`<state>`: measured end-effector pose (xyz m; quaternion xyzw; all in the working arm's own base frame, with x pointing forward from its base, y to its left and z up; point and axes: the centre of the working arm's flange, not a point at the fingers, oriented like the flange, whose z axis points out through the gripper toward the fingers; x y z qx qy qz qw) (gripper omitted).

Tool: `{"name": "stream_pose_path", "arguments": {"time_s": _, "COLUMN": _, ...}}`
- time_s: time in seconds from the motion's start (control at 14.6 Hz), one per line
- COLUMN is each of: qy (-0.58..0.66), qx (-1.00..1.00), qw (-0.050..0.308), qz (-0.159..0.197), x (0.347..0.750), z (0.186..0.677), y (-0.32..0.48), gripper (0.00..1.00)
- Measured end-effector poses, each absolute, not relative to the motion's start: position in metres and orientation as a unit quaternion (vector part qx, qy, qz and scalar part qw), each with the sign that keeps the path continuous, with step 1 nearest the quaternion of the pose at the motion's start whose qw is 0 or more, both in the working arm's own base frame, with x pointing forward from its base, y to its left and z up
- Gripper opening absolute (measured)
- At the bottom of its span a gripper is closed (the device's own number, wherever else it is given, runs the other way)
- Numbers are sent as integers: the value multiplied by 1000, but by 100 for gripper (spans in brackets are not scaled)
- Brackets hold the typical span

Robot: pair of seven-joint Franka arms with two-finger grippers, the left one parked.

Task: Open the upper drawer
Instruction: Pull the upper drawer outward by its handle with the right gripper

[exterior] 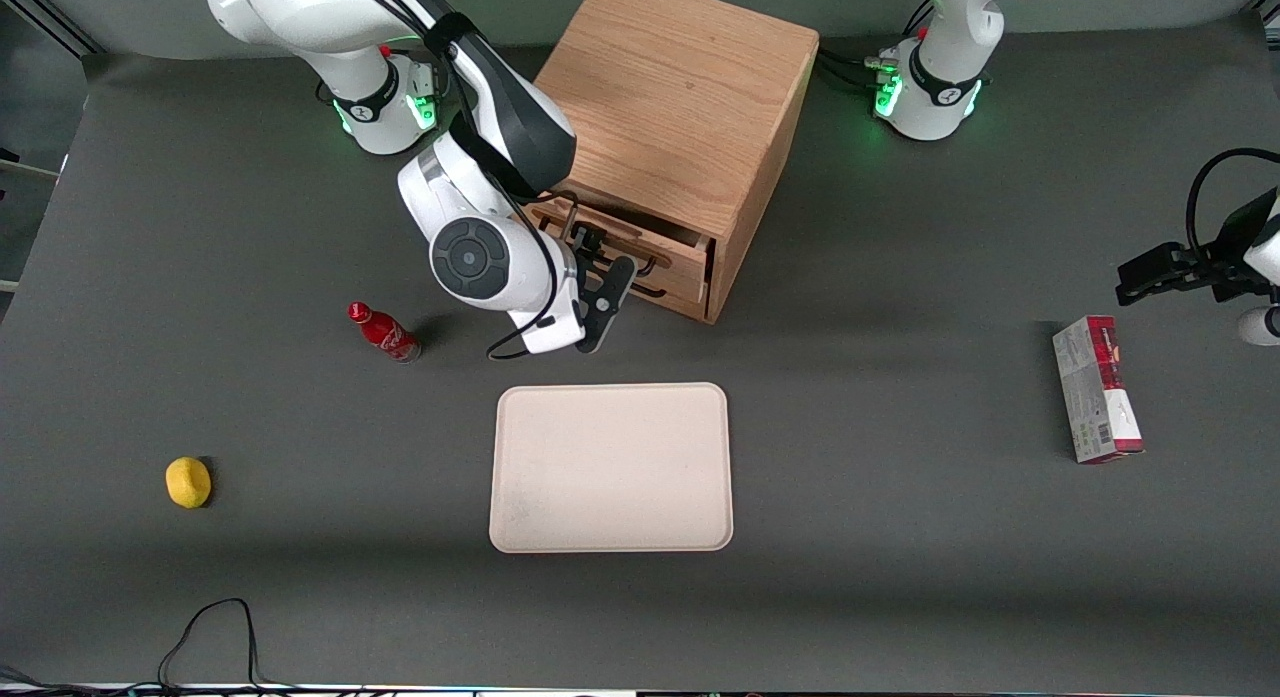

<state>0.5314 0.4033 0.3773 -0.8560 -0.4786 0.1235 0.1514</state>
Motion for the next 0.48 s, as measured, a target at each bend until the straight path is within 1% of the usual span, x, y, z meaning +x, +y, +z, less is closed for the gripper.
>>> {"name": "stream_pose_path", "arguments": {"time_s": 0.48, "qy": -469, "qx": -864, "qw": 153, "qz": 99, "x": 552, "z": 381, "y": 385, "gripper": 100}}
